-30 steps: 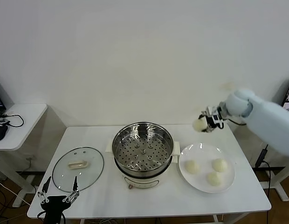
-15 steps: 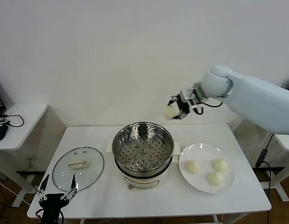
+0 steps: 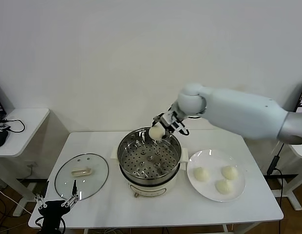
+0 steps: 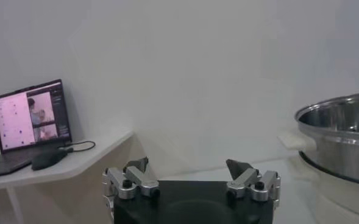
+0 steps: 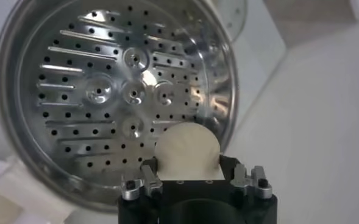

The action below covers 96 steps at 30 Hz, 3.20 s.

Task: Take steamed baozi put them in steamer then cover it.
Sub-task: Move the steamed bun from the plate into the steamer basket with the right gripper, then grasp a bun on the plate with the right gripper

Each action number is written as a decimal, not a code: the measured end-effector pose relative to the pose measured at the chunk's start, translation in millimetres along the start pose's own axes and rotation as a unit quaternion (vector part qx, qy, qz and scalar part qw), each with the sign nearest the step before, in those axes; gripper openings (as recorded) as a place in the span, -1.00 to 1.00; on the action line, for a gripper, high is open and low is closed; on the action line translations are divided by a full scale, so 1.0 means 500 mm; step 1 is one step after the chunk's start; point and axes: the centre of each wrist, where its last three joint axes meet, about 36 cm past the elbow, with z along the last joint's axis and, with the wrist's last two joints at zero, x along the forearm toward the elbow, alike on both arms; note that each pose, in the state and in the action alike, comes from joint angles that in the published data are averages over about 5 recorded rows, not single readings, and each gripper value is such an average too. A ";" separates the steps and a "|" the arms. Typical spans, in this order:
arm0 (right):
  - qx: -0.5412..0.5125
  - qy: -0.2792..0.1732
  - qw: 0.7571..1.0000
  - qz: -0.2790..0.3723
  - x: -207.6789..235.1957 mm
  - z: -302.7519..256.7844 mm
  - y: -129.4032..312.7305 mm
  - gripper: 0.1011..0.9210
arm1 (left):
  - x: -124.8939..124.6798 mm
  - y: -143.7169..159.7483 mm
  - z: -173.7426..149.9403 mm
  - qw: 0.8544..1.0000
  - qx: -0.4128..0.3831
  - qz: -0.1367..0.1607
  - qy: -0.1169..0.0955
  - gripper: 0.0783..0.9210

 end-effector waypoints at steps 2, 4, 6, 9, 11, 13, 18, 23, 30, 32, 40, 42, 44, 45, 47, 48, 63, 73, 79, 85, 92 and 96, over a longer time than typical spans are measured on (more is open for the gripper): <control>0.022 0.000 1.000 -0.003 -0.020 -0.005 -0.002 0.31 | 0.001 0.001 -0.002 1.000 0.000 -0.001 0.000 0.77; 0.042 0.000 0.999 -0.005 -0.038 -0.009 -0.005 0.32 | 0.002 0.002 -0.003 1.000 0.000 -0.003 -0.001 0.77; 0.062 0.001 0.998 -0.008 -0.054 -0.013 -0.007 0.31 | 0.003 0.004 -0.004 1.000 0.000 -0.004 -0.001 0.77; 0.089 0.001 0.996 -0.010 -0.079 -0.017 -0.009 0.31 | 0.002 0.004 -0.003 1.000 0.000 -0.006 -0.001 0.77; 0.105 0.001 0.994 -0.012 -0.094 -0.019 -0.011 0.31 | 0.002 0.003 -0.003 1.000 0.001 -0.006 -0.001 0.77; 0.120 0.002 0.993 -0.012 -0.108 -0.020 -0.014 0.31 | 0.002 0.002 -0.003 1.000 0.002 -0.006 -0.001 0.77; 0.152 0.003 0.988 -0.011 -0.133 -0.022 -0.022 0.31 | 0.002 0.002 -0.002 1.000 0.002 -0.006 0.000 0.77; 0.168 0.005 0.986 -0.010 -0.142 -0.013 -0.027 0.45 | 0.000 0.000 -0.002 1.000 0.003 -0.005 -0.001 0.77; 0.168 0.003 0.986 -0.012 -0.136 -0.006 -0.030 0.75 | 0.000 -0.004 -0.004 1.000 0.004 -0.002 -0.003 0.77; 0.161 0.001 0.987 -0.013 -0.125 -0.005 -0.034 0.76 | 0.000 -0.005 -0.004 1.000 0.004 -0.001 -0.003 0.77; 0.086 0.005 0.996 -0.010 -0.024 0.005 -0.045 0.76 | 0.001 -0.007 -0.010 1.000 0.004 0.006 -0.006 0.77; 0.058 0.010 0.998 -0.008 0.013 0.011 -0.042 0.76 | 0.000 -0.007 -0.013 1.000 0.003 0.008 -0.008 0.77; 0.029 0.018 0.999 -0.006 0.050 0.017 -0.034 0.76 | -0.001 -0.006 -0.017 1.000 0.003 0.009 -0.010 0.77; 0.013 0.022 1.000 -0.006 0.069 0.021 -0.028 0.76 | -0.002 -0.005 -0.019 1.000 0.003 0.009 -0.011 0.77; -0.018 0.030 0.999 -0.004 0.106 0.028 -0.013 0.76 | -0.004 -0.002 -0.022 1.000 0.004 0.009 -0.012 0.77; -0.035 0.034 0.999 -0.004 0.123 0.031 -0.003 0.76 | -0.005 -0.001 -0.024 1.000 0.004 0.009 -0.012 0.77; -0.254 0.084 0.963 -0.023 0.249 0.104 0.254 0.76 | -0.022 0.010 -0.023 1.000 0.005 0.017 -0.009 0.77; -0.310 0.083 0.945 -0.056 0.178 0.109 0.376 0.76 | -0.029 0.013 -0.018 1.000 0.005 0.013 -0.002 0.77; -0.329 0.082 0.938 -0.073 0.118 0.111 0.423 0.76 | -0.031 0.015 -0.013 1.000 0.004 0.013 0.002 0.77; -0.344 0.080 0.931 -0.089 0.049 0.114 0.455 0.76 | -0.032 0.018 -0.008 1.000 0.004 0.010 0.006 0.77; -0.358 0.072 0.925 -0.108 -0.029 0.113 0.477 0.76 | -0.032 0.023 -0.005 1.000 0.003 0.007 0.009 0.77; -0.360 0.069 0.923 -0.113 -0.064 0.109 0.480 0.76 | -0.032 0.023 0.000 1.000 0.003 0.006 0.013 0.77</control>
